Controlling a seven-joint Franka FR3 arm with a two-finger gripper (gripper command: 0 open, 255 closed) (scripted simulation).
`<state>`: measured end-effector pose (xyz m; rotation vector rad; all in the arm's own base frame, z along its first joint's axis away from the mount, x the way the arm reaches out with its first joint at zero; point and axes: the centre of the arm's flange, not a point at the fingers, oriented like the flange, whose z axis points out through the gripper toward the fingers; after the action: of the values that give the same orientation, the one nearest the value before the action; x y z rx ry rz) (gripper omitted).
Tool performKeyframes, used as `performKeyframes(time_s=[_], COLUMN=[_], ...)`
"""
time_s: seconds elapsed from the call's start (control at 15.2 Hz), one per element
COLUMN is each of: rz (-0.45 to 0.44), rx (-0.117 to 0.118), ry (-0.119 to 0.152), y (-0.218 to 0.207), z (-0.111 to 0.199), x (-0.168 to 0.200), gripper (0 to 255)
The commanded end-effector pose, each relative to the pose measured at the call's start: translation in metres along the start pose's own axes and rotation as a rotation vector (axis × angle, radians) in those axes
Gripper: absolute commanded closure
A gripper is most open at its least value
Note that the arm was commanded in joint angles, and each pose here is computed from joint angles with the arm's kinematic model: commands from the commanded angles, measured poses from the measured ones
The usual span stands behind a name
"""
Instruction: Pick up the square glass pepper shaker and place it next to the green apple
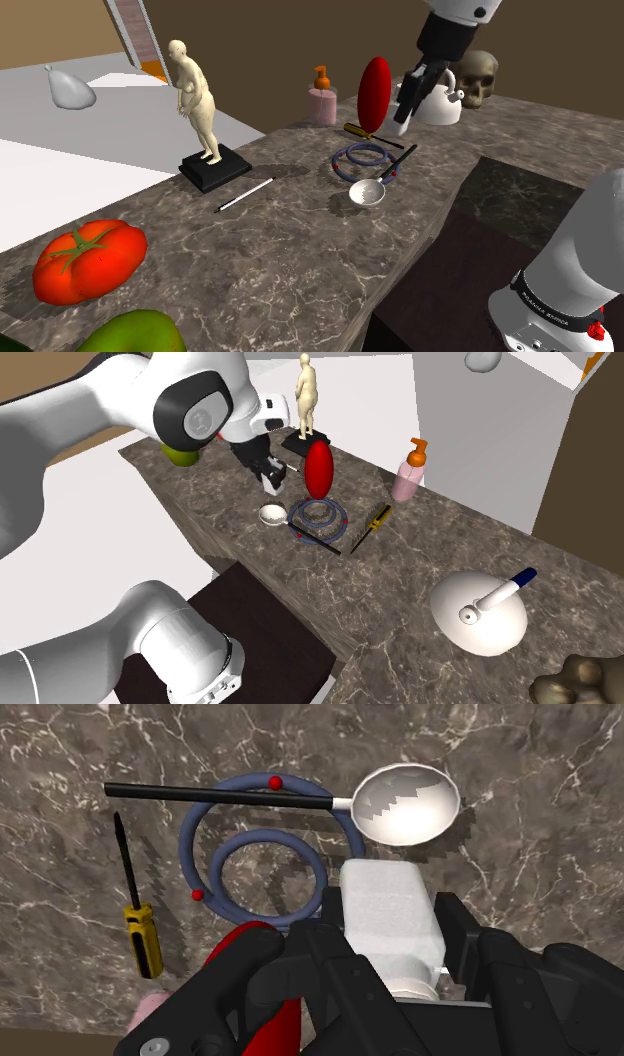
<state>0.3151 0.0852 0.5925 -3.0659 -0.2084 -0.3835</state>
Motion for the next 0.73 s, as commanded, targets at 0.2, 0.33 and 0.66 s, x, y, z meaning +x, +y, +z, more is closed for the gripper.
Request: performKeyframes(time_s=[0.2,0.33,0.66], rz=[0.001,0.001,0.001], rx=[0.001,0.001,0.001], ry=[0.000,0.000,0.000], y=[-0.060,-0.085,-0.148], z=[0.004,0.007,0.013], x=[0.021,0.029,0.048], gripper=[255,255,255])
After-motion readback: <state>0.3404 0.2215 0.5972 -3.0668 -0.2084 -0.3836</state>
